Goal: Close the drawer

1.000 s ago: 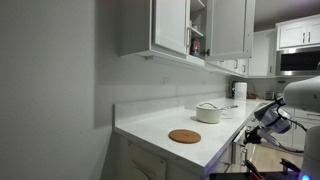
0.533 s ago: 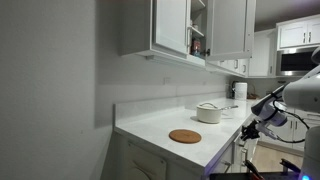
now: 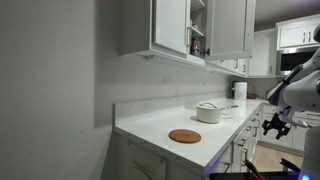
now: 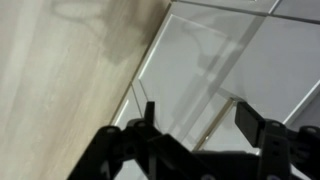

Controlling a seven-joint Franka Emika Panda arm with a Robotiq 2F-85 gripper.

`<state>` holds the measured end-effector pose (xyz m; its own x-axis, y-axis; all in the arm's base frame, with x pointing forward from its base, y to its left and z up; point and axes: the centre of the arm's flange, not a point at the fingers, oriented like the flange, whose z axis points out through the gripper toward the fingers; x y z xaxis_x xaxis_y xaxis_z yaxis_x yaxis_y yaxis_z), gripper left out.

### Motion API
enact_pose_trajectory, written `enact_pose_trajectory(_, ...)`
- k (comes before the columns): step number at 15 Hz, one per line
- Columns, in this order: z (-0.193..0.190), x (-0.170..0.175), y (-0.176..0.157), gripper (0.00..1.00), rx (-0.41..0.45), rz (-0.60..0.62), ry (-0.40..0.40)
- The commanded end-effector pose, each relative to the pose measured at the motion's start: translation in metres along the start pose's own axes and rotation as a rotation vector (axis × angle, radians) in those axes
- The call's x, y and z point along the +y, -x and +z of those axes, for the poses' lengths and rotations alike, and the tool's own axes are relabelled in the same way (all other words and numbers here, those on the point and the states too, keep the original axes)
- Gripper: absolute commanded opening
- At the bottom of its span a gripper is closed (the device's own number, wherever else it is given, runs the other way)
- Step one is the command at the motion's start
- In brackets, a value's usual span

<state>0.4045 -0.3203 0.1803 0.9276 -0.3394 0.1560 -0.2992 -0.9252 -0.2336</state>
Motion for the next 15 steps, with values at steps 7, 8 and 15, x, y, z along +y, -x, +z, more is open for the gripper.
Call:
enact_pose_trajectory(7,-0.11,0.061,0.049,1.0,-0.196,-0.016,0.146)
enact_pose_trajectory(8,-0.109,0.061,0.047,1.0,-0.212,-0.021,0.156)
enact_pose_trajectory(15,-0.107,0.015,0.021,1.0,-0.302,-0.025,0.181)
